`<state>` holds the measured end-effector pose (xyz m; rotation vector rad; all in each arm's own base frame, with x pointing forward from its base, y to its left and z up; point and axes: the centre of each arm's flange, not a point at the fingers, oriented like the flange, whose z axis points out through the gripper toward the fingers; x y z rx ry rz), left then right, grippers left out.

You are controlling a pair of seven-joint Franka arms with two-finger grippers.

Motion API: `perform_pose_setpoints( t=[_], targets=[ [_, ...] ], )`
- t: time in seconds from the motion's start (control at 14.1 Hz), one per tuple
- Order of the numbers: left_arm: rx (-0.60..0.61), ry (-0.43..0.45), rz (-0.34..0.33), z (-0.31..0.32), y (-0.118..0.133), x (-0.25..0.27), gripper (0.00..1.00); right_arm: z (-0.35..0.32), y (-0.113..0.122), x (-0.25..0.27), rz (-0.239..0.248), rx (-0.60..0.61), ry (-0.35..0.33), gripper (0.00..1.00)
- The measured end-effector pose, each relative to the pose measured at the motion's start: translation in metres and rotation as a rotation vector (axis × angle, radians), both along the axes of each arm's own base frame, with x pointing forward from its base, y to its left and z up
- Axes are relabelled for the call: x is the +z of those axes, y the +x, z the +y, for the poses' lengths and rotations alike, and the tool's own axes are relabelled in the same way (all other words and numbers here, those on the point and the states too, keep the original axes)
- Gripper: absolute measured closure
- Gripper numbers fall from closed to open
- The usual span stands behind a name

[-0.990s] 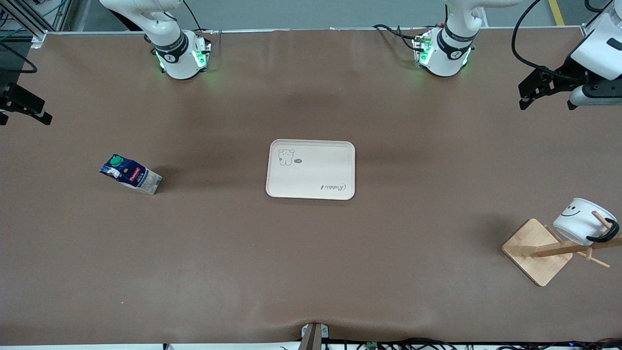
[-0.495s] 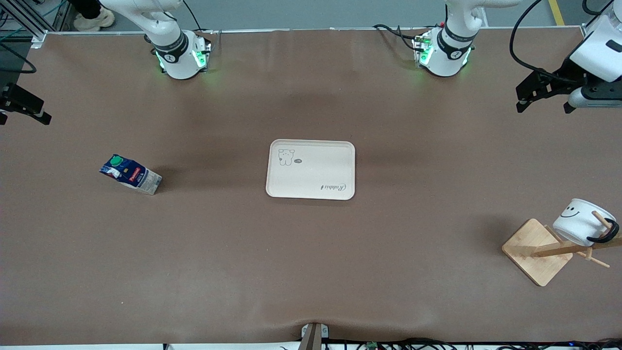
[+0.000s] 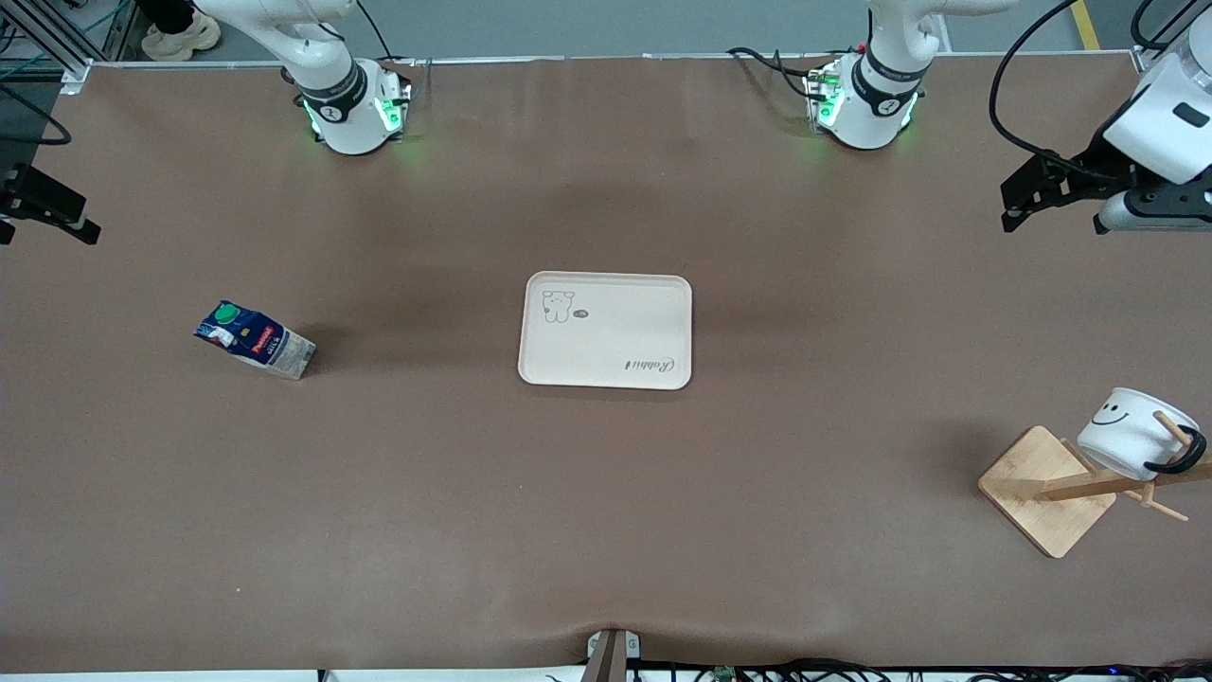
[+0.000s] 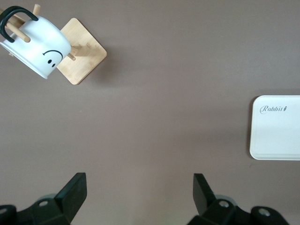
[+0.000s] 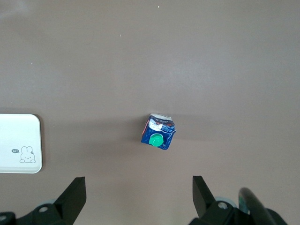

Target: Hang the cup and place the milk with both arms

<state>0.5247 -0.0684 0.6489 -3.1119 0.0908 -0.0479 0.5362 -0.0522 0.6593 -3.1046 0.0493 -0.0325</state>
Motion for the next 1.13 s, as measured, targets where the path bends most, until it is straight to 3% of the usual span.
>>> perform_pose_setpoints(
  t=[1.13],
  targets=[
    [0.016,0.006,0.051,0.0087,-0.0056,-0.0002,0.0,-0.0009,0.0012,-0.0011,0.002,-0.002,0.0,0.0]
  ],
)
